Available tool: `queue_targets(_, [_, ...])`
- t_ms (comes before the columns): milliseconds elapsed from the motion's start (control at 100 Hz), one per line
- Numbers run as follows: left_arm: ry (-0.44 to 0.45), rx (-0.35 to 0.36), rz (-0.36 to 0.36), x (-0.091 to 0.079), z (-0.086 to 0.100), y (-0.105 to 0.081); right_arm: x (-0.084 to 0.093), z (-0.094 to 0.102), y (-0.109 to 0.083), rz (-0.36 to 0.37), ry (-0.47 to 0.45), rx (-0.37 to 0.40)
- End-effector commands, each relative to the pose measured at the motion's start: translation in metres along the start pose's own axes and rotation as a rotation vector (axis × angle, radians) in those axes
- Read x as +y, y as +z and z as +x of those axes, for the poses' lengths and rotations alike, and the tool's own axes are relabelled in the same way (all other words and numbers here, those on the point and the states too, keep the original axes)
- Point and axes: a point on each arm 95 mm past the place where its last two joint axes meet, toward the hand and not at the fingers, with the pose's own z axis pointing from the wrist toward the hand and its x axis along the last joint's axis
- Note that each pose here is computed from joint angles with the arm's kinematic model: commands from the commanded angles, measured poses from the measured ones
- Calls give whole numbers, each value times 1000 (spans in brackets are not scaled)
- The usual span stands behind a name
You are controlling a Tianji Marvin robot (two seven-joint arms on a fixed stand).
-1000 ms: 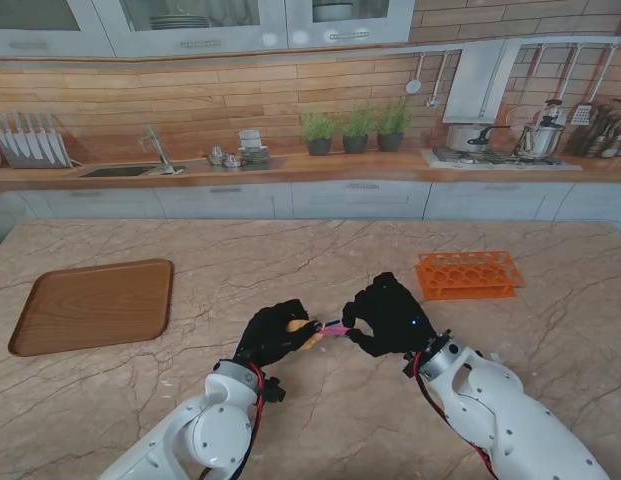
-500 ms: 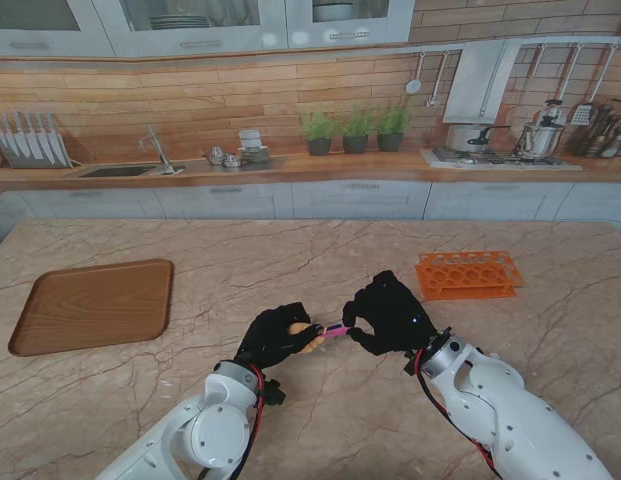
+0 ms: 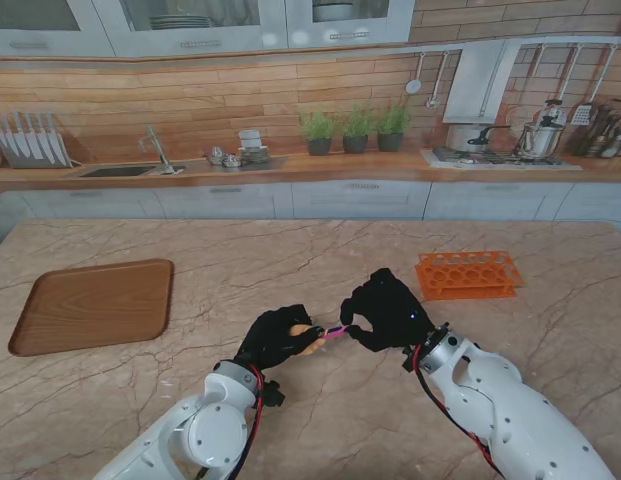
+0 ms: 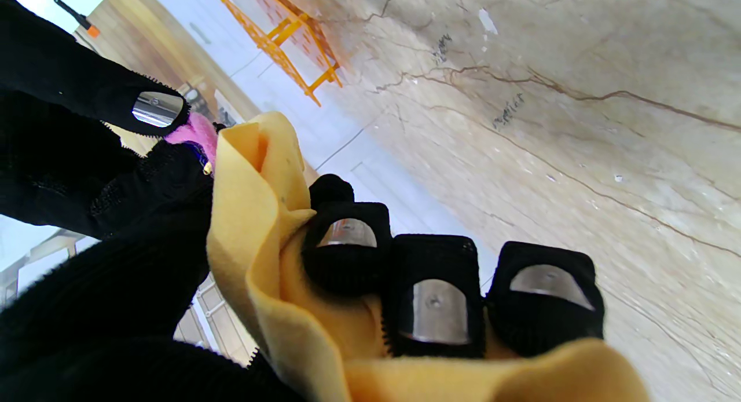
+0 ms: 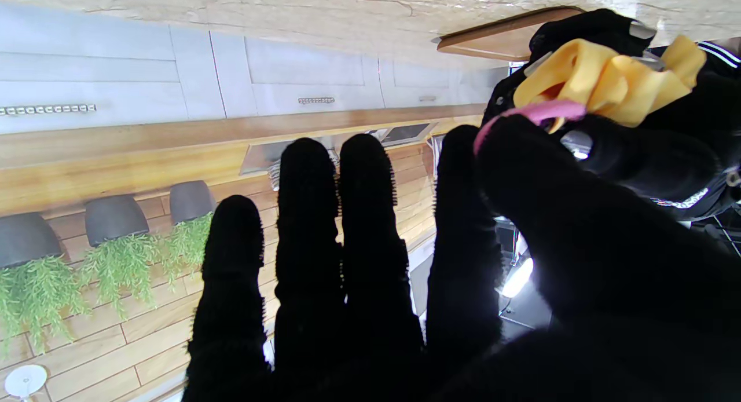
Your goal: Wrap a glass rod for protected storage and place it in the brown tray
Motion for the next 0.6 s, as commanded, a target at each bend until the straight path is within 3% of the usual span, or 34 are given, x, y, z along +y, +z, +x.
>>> queue_targets(0, [-9,3,-6,2,1,-2,0,1,3,-1,5,7])
queue_targets(590, [5,9,-12,1,1,-4,0,2,8,-6,36,4])
